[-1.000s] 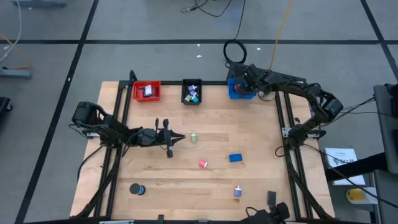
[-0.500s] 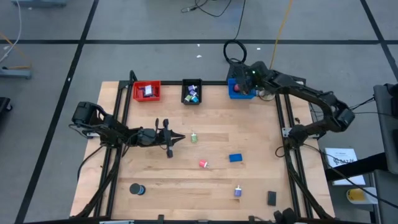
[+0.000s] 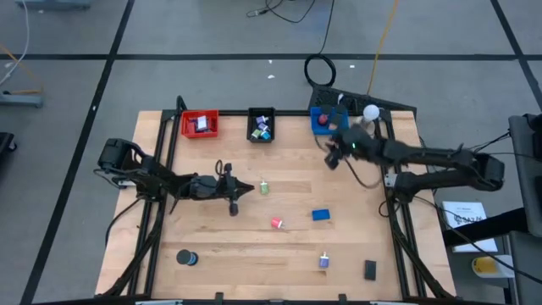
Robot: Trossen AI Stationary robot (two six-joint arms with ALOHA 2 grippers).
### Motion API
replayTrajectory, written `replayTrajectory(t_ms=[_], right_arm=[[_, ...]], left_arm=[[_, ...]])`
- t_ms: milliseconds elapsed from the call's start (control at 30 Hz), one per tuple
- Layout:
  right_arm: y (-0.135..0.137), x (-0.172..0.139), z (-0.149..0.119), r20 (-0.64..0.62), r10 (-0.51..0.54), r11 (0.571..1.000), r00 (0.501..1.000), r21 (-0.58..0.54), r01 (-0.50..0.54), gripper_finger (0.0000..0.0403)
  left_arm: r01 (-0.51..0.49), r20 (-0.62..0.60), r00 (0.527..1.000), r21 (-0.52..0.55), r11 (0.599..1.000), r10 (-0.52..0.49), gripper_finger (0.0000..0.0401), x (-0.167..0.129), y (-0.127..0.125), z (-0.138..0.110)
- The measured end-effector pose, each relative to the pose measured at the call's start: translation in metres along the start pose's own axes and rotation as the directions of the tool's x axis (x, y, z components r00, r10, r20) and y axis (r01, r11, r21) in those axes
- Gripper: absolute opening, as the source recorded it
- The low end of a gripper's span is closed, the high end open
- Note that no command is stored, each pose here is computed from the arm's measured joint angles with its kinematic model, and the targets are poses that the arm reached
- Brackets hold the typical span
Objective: Pick & Place Office items
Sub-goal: Put the green charger adapter head into the black bin
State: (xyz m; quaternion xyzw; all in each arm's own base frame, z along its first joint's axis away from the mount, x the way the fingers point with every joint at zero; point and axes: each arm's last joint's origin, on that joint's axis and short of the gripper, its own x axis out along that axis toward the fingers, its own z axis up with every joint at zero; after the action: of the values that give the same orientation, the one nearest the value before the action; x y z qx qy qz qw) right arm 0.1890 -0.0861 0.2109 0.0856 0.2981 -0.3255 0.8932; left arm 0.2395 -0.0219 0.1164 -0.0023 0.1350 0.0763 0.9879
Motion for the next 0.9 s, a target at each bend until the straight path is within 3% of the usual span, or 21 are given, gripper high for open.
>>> replayTrajectory(t_ms=[267,533,733,900], right_arm=[[0.026,-0.006,-0.04,0.244,0.183,0.983,0.952,-0.055,-0.175,0.0006],[0.034,-0.012,-0.064,0.416,0.279,0.959,0.865,-0.075,-0.274,0.0008],[0.034,-0.012,-0.072,0.423,0.295,0.954,0.857,-0.086,-0.286,0.0003],[0.034,-0.013,-0.07,0.441,0.293,0.956,0.848,-0.154,-0.25,0.0002]], left_arm=[[0.012,-0.092,0.996,0.092,0.996,-0.004,0.0031,0.02,-0.017,0.016],[-0.052,-0.047,0.997,0.072,0.996,0.055,0.0031,0.014,-0.053,0.026],[-0.192,-0.133,0.971,0.052,0.98,0.198,0.0035,0.024,-0.083,0.029],[-0.315,-0.178,0.932,0.037,0.948,0.316,0.008,0.049,-0.095,0.023]])
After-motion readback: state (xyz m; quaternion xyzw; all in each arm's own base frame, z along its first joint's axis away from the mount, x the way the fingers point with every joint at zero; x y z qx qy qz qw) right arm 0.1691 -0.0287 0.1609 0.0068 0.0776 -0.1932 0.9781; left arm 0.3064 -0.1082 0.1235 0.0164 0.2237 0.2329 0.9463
